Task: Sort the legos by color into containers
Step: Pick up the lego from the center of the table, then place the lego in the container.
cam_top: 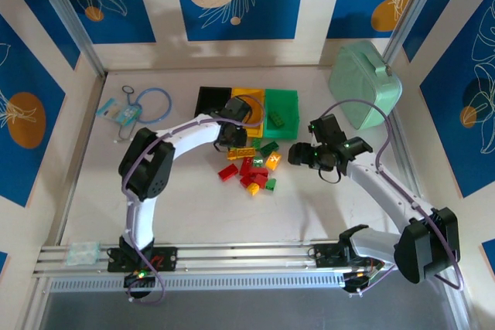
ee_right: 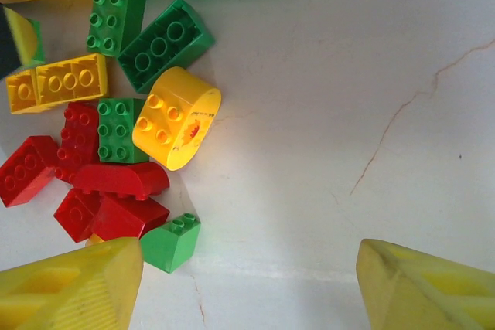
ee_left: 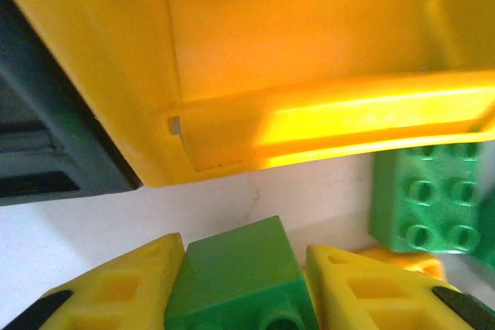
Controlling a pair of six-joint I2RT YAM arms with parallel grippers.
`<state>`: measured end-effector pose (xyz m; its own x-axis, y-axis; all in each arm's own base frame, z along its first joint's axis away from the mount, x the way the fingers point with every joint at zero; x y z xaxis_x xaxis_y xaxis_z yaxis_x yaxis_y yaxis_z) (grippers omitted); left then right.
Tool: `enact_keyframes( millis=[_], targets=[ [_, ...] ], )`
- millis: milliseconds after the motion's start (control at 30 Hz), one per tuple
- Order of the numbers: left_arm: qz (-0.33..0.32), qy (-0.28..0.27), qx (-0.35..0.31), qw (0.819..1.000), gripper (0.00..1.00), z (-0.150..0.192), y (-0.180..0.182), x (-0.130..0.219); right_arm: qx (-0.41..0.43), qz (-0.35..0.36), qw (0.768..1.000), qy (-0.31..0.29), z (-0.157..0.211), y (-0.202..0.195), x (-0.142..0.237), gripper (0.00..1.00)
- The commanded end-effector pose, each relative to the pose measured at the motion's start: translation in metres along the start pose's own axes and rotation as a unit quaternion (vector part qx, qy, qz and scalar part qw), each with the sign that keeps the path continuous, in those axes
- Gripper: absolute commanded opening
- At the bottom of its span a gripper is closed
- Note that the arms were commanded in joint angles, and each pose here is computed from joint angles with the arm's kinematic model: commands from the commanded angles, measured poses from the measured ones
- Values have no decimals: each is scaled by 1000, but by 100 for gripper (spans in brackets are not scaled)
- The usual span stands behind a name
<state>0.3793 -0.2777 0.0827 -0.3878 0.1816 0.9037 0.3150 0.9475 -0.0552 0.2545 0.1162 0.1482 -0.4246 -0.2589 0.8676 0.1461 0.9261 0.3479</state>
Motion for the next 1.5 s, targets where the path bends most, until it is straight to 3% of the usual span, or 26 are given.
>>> enact_keyframes(
  millis=[0, 567, 1000, 1033, 1133, 1167, 1467],
  targets=[
    [25, -38, -13, 999, 33, -21, -11, 32, -19, -4, 1000, -10, 2, -3, 4, 73],
    [166, -112, -75, 977, 33, -101, -99, 47, -49, 12, 999, -12, 19, -21, 8, 74],
    [200, -141, -94, 965, 33, -144, -141, 21, -46, -11, 998, -40, 13, -16, 27, 73],
    [196, -148, -92, 965, 36, -148, -140, 18, -45, -13, 998, -41, 14, -15, 29, 73],
    [173, -157, -97, 967, 71, -158, -136, 25, -44, -22, 998, -41, 15, -13, 32, 73],
    [170, -161, -99, 967, 76, -160, -135, 32, -43, -24, 998, -43, 16, -13, 34, 73],
    [160, -188, -129, 960, 79, -144, -123, 85, -42, -32, 997, -48, 17, -12, 36, 73]
  ],
)
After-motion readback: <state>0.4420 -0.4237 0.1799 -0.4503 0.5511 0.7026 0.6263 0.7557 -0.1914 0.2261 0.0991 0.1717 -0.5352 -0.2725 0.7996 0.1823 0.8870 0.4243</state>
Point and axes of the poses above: each hand's point on the last joint's axis, 136 mm out from that joint toward the fingers, its own x axis back along the fingers, its own y axis along the line the jaws close on, z = x × y, the point moved 2 cm from there along x, back along the fingers, and after that the axes turned 7 degrees about -x, right-handed, at the moved point
